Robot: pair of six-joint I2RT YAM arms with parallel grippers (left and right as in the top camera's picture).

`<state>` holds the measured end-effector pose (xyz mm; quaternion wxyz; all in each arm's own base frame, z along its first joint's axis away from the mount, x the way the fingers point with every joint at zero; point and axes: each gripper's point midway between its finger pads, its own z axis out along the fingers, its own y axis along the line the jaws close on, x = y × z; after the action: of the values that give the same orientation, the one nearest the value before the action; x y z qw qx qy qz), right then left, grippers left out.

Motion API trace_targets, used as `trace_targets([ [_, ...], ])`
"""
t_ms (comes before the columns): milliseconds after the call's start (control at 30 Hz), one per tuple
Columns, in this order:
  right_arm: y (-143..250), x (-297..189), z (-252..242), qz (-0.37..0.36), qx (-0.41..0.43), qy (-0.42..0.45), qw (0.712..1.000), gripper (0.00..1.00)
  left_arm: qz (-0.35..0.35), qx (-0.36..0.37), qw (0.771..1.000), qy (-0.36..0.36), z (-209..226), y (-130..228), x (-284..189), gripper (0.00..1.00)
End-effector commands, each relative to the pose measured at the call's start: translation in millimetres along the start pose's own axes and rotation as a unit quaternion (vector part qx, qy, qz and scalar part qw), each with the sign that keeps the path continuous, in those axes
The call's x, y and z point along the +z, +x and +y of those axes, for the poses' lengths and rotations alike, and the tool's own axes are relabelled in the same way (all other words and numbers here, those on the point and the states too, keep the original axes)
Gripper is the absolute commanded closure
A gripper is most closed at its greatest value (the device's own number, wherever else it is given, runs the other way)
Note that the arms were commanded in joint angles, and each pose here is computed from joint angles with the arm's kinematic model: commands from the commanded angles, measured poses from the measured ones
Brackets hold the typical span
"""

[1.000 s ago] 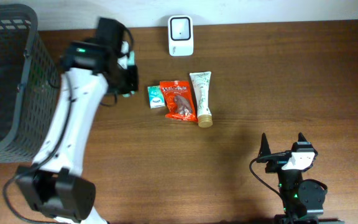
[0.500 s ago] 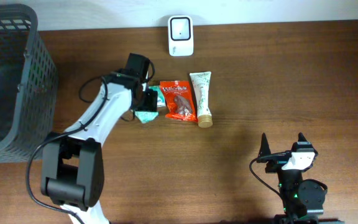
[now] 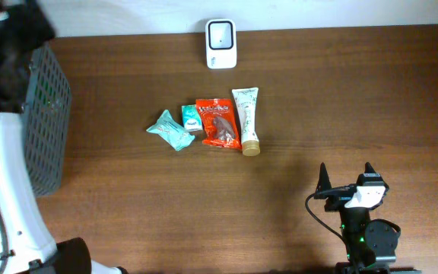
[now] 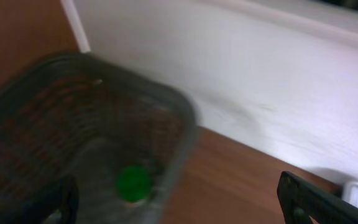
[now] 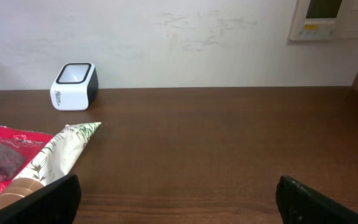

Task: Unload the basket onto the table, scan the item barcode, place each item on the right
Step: 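Place the wipes pack on the table left of the teal pack, then reach the left gripper into the basket and grasp the green-lidded jar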

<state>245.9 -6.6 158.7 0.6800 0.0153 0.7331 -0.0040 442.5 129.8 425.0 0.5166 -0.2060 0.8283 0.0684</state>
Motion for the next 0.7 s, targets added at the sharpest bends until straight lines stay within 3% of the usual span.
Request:
trace_targets([
  [0,3.3,0.2,-2.5,0.002,-0.002,0.006,1.0,0.01,0.022,-0.027,0.997,-0.064,63.1,7.2,23.9,0.01],
  [100,3.3,0.2,-2.5,0.002,-0.002,0.006,1.0,0.02,0.053,-0.043,0.993,-0.099,100.9,24.1,50.8,0.01],
  [267,3.3,0.2,-2.5,0.002,-0.002,0.006,1.0,0.01,0.116,-0.053,0.986,-0.109,123.4,64.6,102.9,0.02],
  [367,3.3,0.2,-2.5,0.002,-0.002,0.006,1.0,0.02,0.163,-0.012,0.984,-0.069,116.7,98.4,143.9,0.03],
  [567,3.3,0.2,-2.5,0.002,-0.002,0.006,1.0,0.01,0.243,-0.015,0.967,-0.07,125.2,166.7,198.3,0.02],
  [667,3.3,0.2,-2.5,0.002,-0.002,0.006,1.0,0.02,0.256,0.014,0.967,0.003,105.3,180.2,211.1,0.0],
])
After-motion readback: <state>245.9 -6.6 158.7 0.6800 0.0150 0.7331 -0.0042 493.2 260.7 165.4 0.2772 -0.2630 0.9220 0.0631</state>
